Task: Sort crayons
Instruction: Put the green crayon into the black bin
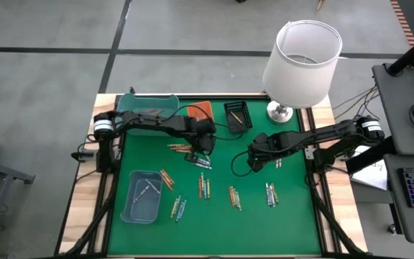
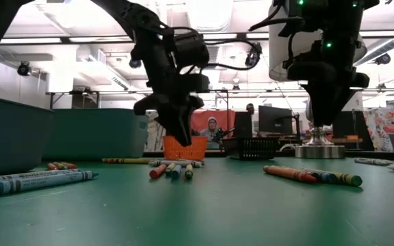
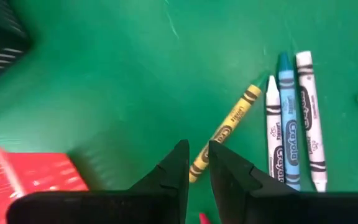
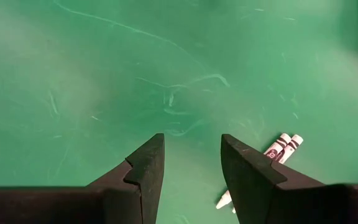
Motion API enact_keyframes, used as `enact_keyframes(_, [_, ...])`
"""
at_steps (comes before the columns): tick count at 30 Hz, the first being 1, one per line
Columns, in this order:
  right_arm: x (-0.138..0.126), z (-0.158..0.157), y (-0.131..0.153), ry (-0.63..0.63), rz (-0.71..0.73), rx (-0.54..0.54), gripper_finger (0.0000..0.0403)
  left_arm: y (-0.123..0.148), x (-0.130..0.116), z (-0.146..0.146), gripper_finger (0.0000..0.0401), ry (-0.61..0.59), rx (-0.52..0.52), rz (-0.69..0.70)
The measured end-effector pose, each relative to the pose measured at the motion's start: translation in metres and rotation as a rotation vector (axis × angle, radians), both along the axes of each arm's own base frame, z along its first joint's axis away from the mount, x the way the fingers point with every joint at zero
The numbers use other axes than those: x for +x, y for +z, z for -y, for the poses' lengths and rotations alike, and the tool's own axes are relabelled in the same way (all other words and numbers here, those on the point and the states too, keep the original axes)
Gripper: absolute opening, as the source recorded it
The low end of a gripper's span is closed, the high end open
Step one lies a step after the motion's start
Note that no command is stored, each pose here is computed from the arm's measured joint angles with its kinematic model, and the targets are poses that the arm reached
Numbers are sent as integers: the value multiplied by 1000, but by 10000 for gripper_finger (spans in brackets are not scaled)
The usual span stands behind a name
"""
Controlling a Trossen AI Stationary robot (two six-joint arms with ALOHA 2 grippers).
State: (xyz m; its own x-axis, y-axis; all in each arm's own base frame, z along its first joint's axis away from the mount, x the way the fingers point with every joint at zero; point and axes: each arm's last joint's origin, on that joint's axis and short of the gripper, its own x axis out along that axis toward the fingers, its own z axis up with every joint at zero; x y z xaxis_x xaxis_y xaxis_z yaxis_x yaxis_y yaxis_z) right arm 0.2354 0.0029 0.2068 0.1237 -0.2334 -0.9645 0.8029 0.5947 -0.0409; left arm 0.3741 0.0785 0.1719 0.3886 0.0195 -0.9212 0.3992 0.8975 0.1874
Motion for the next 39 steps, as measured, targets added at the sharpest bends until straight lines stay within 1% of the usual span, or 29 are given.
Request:
enact_keyframes(6, [0,1,0,-2,6,-23,148,-12,2,1,72,-11,-12,-32])
enact_keyframes(13, [1,1,0,-3,11,-23,148,-19,3,0,108,-10,-14,-41])
enact_keyframes(18, [1,1,0,-4,14,-24,148,-21,4,0,116,-10,-16,-46])
enact_keyframes(23, [3,1,1,-8,33,-47,148,-31,5,0,116,-7,-24,-68])
enact_keyframes(29, [4,1,1,-9,48,-47,148,-37,7,-1,116,4,-34,-79])
enact_keyframes(32, [6,1,1,-2,67,-54,148,-38,7,0,107,17,-40,-81])
enact_keyframes(36, [8,2,2,10,87,-77,148,-38,8,0,78,28,-45,-77])
enact_keyframes(39, [9,2,2,9,88,-77,148,-39,8,0,46,32,-45,-74])
